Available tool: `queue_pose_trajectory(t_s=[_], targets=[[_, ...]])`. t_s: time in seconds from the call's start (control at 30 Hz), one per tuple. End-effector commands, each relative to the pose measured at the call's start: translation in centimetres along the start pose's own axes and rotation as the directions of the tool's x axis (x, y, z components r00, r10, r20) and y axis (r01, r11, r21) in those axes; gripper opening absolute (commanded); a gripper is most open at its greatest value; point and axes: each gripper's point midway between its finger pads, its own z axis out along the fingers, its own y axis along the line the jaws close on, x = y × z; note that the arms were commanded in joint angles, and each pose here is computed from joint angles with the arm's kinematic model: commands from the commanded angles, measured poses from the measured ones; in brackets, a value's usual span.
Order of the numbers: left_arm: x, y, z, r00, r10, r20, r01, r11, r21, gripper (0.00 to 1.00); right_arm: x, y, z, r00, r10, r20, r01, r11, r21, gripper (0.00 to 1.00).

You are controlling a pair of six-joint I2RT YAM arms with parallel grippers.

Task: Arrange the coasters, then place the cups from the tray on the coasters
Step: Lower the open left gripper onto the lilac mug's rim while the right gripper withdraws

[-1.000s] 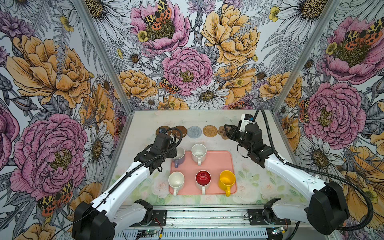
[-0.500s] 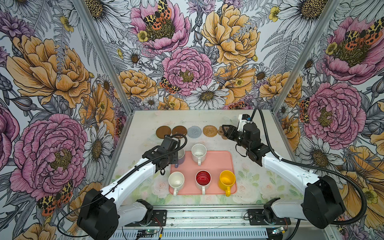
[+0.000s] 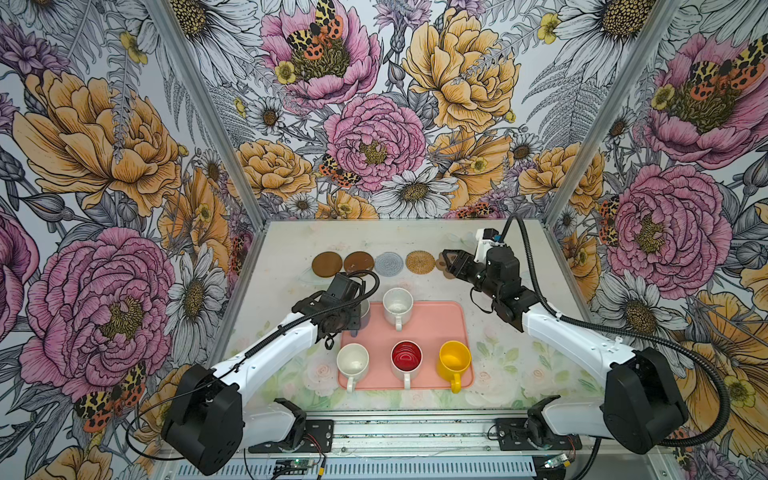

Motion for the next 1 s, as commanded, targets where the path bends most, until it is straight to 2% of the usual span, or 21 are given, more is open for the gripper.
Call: queue_pose_trajectory(t_s=[0.0,0.37,0.67,0.97], targets=[[0.7,-0.3,0.0,1.0,-0.015,-0.009,0.015,1.0,0.022,0.56,-0.3,0.3,0.3,1.0,0.008,0.008,-0.008,1.0,-0.025,0.57],[-0.3,-1.4,-1.9,0.998,-0.029,0.052,0.024,0.994,0.107,0.57,-0.1,0.4,0.8,1.0,0.012,-0.002,-0.012,0.999,-0.034,0.56],[1.3,-2.2,-1.5,1.0,-0.007,0.001,0.007,0.988,0.153,0.58,0.2,0.4,1.2,1.0,0.014,-0.016,-0.015,0.999,-0.042,0.56],[2.3,-1.8,-0.5,0.999,-0.002,-0.034,0.006,0.992,0.126,0.58,0.3,0.4,1.4,1.0,0.016,-0.022,-0.017,0.999,-0.047,0.56]])
